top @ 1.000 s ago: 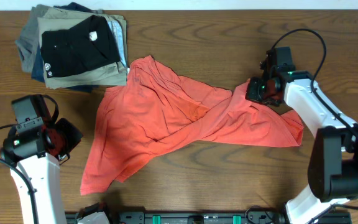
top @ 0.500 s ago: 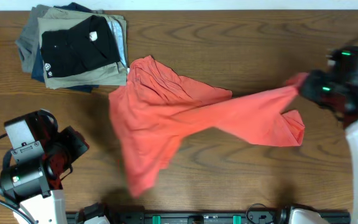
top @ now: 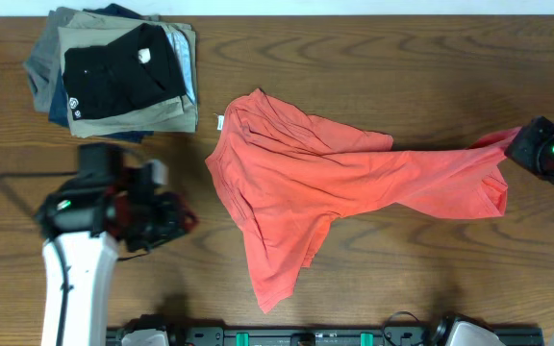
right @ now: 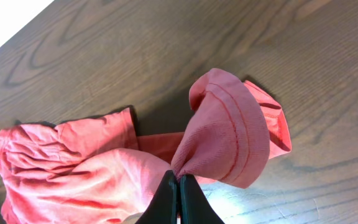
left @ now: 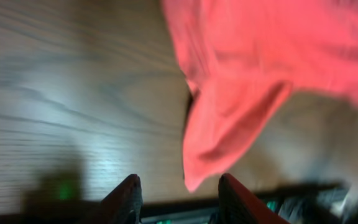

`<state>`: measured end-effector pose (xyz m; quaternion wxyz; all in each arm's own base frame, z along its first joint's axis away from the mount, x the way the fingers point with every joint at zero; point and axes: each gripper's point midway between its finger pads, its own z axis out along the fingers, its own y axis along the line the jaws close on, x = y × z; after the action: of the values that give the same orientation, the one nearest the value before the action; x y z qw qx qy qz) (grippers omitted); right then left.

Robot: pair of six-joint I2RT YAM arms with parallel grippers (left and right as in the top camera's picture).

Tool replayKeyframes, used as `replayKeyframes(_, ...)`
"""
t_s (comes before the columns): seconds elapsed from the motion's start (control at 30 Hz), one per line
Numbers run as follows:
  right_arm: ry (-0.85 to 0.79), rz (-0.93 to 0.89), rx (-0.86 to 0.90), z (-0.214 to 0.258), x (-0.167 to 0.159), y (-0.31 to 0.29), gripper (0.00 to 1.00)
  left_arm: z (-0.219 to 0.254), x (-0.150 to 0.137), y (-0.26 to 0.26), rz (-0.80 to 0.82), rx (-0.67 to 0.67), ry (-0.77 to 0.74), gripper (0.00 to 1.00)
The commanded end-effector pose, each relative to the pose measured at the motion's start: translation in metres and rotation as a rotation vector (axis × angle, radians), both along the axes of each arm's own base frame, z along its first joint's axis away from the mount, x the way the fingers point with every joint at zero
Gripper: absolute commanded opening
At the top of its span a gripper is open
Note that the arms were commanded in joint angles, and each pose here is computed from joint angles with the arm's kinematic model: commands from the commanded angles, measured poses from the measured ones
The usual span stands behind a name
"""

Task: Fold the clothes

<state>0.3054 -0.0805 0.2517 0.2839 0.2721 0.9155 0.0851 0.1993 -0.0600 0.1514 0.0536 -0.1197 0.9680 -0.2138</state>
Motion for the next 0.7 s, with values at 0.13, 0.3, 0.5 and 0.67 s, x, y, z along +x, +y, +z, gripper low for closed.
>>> replayKeyframes(0.13,0.012,0.016,0.0,0.002,-0.003,0.0,0.01,-0.032,-0.012,-0.019,-0.061,0.203,0.166,0.42)
replayKeyframes(0.3,0.019,0.016,0.004,0.001,-0.004,0.001,0.01,-0.059,-0.017,-0.042,-0.118,0.233,0.205,0.46)
replayKeyframes(0.5,0.032,0.021,0.006,-0.001,-0.007,0.002,0.01,-0.096,-0.013,-0.055,-0.113,0.246,0.215,0.72)
replayKeyframes(0.67,0.041,0.038,-0.001,-0.002,-0.009,0.002,0.02,-0.127,-0.016,-0.054,-0.101,0.26,0.257,0.72)
